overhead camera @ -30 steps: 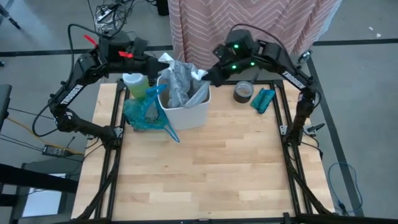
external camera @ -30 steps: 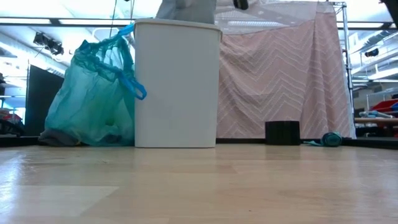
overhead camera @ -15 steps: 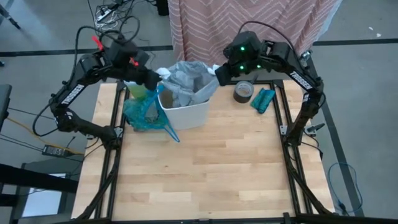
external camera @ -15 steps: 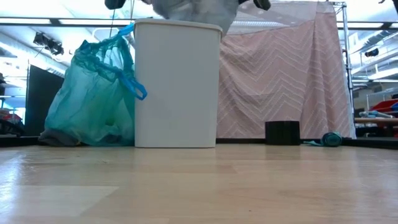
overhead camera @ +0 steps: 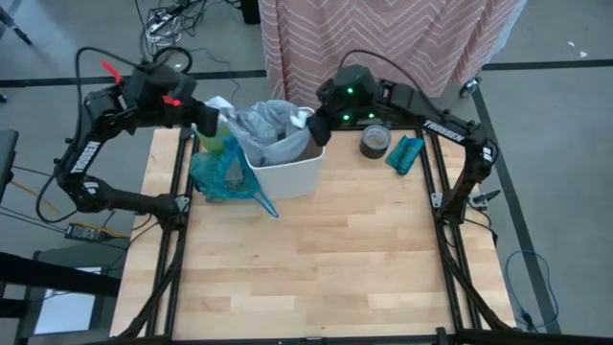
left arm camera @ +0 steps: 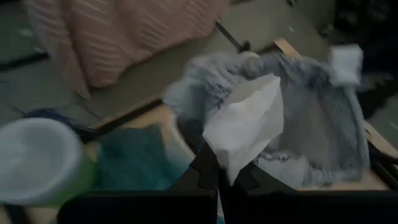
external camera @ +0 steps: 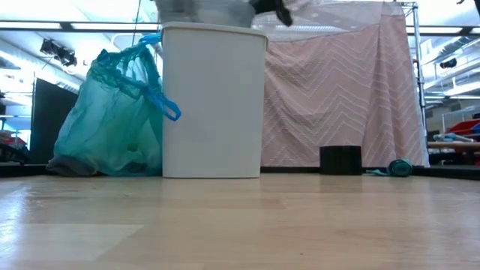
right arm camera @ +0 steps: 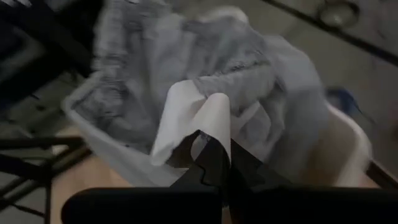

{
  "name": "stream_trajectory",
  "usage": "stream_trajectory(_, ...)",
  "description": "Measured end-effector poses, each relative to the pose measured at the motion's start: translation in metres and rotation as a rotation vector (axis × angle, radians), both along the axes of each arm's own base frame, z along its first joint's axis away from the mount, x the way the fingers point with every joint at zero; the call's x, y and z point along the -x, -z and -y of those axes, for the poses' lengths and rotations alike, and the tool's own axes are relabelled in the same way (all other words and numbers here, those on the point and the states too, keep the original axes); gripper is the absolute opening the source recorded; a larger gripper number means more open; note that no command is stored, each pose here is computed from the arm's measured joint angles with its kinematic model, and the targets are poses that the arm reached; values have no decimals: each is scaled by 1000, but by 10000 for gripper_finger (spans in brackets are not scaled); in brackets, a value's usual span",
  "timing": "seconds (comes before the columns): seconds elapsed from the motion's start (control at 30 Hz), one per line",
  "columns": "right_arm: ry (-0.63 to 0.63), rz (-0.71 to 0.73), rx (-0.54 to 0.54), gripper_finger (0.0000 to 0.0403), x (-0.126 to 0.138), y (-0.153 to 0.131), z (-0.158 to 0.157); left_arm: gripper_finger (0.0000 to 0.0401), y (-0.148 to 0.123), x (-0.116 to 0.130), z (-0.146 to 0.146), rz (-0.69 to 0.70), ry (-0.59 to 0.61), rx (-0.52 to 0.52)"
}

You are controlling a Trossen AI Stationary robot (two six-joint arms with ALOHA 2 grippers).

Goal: Place trash/remove bag and relplace
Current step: Insert the gray trash bag into the trash bin

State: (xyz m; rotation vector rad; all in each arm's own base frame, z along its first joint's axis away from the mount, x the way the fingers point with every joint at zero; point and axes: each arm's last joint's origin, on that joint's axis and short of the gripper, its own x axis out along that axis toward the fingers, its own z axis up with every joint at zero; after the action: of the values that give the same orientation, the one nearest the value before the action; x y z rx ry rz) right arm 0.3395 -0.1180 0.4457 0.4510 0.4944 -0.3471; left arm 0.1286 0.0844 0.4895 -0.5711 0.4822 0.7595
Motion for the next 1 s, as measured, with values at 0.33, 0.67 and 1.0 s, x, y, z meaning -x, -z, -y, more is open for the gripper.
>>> stream_trajectory(0.33,58,-166,17,0,3,31,-3,4,-1,10,5,30,-29,39)
stream_trajectory(0.67,58,-179,76,0,20,15,-27,6,3,11,7,-14,-24,79)
stream_trajectory(1.0,75,-269,86,0,16,31,-44,7,18,-3,9,-42,45,161)
